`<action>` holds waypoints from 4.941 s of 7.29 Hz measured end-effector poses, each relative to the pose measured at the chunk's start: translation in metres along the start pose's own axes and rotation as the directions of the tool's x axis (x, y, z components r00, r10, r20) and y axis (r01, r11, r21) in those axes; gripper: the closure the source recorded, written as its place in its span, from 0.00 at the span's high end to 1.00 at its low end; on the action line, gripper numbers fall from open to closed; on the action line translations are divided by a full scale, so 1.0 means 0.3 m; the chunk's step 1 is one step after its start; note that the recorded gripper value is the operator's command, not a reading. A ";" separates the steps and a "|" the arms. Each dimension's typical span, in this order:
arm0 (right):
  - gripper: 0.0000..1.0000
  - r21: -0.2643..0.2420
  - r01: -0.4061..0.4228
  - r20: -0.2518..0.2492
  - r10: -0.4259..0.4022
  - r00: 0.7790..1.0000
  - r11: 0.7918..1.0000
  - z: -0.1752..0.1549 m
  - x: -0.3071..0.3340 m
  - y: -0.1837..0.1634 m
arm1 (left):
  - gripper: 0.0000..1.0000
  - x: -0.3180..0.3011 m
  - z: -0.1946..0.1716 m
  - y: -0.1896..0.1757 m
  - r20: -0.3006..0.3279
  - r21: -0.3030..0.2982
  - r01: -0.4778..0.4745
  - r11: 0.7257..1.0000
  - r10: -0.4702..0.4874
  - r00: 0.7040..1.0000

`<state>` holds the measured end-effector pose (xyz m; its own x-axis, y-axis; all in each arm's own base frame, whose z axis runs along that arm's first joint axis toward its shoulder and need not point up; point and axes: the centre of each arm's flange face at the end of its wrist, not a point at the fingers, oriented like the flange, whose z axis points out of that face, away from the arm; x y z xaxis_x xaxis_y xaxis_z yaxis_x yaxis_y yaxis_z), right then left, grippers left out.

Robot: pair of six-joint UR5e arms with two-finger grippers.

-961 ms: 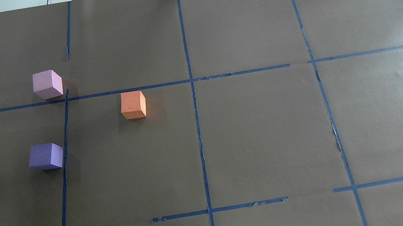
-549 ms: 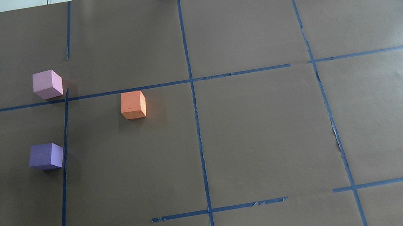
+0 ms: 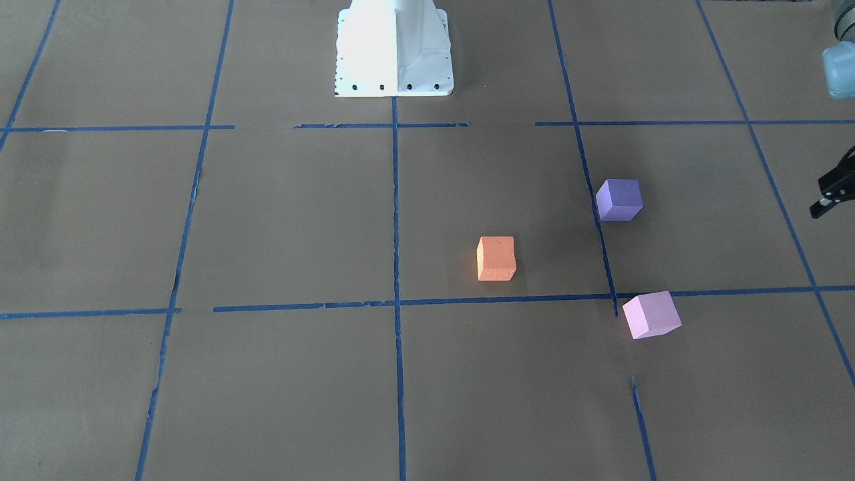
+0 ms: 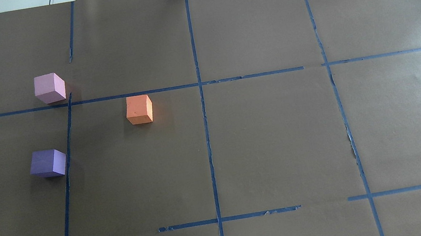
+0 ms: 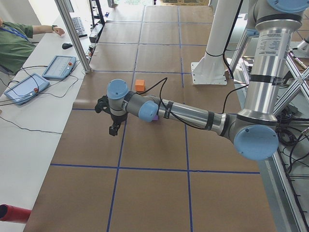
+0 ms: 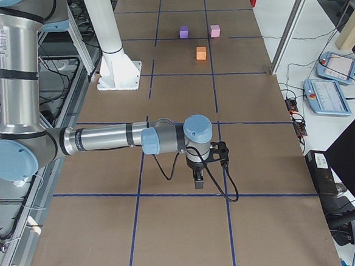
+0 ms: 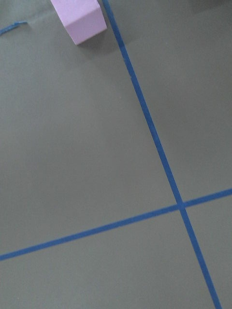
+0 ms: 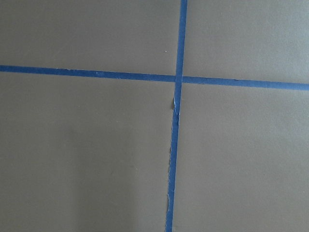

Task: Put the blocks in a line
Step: 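Move the left arm out toward the orange cube, then lower the left gripper over the orange cube and grasp it, then carry the orange cube to the gap between pink and purple cubes, then release the orange cube and withdraw the left arm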

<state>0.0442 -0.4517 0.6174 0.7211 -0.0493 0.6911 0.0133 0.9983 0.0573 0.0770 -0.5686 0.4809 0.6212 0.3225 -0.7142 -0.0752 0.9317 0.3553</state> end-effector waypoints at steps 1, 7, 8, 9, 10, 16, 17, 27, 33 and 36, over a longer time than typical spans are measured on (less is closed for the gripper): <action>1.00 0.000 0.000 0.000 0.000 1.000 1.000 0.000 0.000 0.000 | 1.00 0.198 0.070 -0.103 -0.029 -0.007 0.043 0.999 -0.043 0.999; 1.00 0.000 0.000 0.000 0.000 1.000 1.000 -0.001 -0.001 0.000 | 1.00 1.275 0.515 -0.266 -0.041 -0.048 0.261 0.964 -0.263 0.964; 1.00 0.000 0.000 0.000 0.000 1.000 1.000 -0.001 -0.001 0.000 | 1.00 1.316 0.566 -0.262 -0.010 -0.030 0.277 0.960 -0.277 0.961; 1.00 0.000 0.000 0.000 0.000 1.000 1.000 0.000 0.000 0.000 | 1.00 1.324 0.612 -0.257 0.021 -0.016 0.284 0.959 -0.284 0.959; 1.00 0.000 0.000 0.001 0.000 1.000 1.000 0.000 -0.001 0.000 | 1.00 1.332 0.652 -0.243 0.042 -0.016 0.284 0.959 -0.283 0.958; 1.00 0.001 0.001 0.000 -0.001 1.000 1.000 -0.001 -0.001 0.000 | 0.17 1.373 0.779 -0.180 0.075 -0.070 0.269 0.961 -0.263 0.962; 1.00 0.001 0.000 0.000 0.000 1.000 1.000 -0.001 -0.001 0.000 | 0.17 1.378 0.776 -0.184 0.074 -0.074 0.269 0.960 -0.263 0.962; 1.00 0.000 0.000 0.000 0.000 1.000 1.000 0.000 0.000 0.000 | 1.00 0.613 0.663 -0.040 0.124 -0.194 0.235 0.952 -0.214 0.969; 1.00 0.000 0.000 0.000 0.000 1.000 1.000 0.000 0.000 0.000 | 1.00 0.507 0.453 -0.126 0.138 -0.118 0.270 0.956 -0.253 0.958; 1.00 0.000 0.000 0.000 0.000 1.000 1.000 -0.001 -0.001 0.000 | 1.00 0.177 0.086 -0.157 0.218 -0.138 0.136 0.981 -0.104 0.971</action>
<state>0.0442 -0.4517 0.6171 0.7211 -0.0497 0.6911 0.0133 0.9982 0.0578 0.1336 -0.5998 0.4418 0.7805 0.1801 -0.5987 -0.0971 0.9809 0.1684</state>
